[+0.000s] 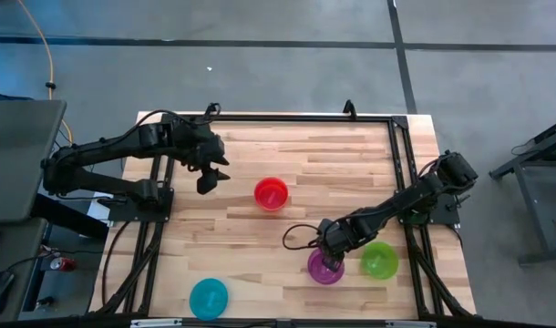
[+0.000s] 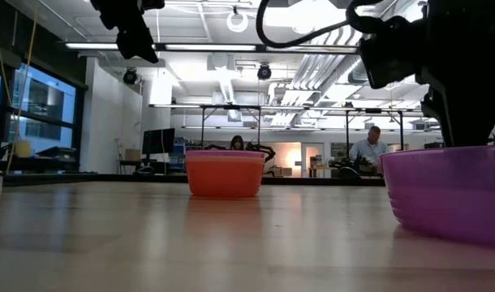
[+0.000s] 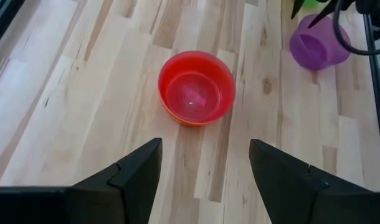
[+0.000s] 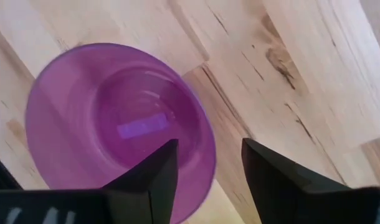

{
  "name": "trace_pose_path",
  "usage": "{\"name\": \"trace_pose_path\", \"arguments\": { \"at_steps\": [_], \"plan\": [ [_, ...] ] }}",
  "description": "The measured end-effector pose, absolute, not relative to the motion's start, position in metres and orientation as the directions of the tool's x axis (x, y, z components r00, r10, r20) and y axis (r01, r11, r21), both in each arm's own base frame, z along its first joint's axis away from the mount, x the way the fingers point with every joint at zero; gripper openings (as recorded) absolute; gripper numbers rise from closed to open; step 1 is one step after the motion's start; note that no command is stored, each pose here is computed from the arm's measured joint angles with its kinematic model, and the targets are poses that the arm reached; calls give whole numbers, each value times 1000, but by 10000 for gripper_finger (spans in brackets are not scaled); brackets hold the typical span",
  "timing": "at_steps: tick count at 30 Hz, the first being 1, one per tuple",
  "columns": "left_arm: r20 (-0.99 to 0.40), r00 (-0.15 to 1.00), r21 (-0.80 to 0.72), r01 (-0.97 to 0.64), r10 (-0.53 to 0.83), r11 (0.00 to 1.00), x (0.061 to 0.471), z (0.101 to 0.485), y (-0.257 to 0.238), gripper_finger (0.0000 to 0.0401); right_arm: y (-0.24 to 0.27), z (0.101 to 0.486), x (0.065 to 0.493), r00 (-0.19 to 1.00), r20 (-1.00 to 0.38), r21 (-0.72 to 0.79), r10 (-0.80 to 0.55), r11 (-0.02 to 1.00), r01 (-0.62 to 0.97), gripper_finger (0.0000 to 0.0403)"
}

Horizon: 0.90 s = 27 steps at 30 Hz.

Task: Nest bowls inside each other
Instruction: Stack the violet bowl on top of the pink bowl

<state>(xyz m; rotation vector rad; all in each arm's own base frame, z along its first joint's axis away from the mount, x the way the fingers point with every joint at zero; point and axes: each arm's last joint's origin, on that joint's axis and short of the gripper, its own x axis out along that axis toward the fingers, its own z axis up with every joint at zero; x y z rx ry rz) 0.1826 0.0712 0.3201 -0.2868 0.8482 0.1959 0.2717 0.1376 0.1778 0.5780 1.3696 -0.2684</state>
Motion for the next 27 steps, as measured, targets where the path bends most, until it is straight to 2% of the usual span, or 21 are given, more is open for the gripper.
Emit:
{"name": "trace_pose_path", "arguments": {
  "at_steps": [7, 23, 27],
  "plan": [
    [-760, 647, -173, -285, 57, 943, 183, 320, 71, 230, 135, 178, 274, 206, -967, 237, 150, 827, 509, 150],
    [-761, 646, -174, -290, 58, 941, 183, 320, 71, 230, 125, 171, 275, 181, -963, 266, 199, 808, 525, 148],
    [-761, 646, -173, -288, 58, 942, 183, 320, 71, 230, 125, 171, 275, 181, -962, 268, 202, 810, 521, 130]
  ]
}}
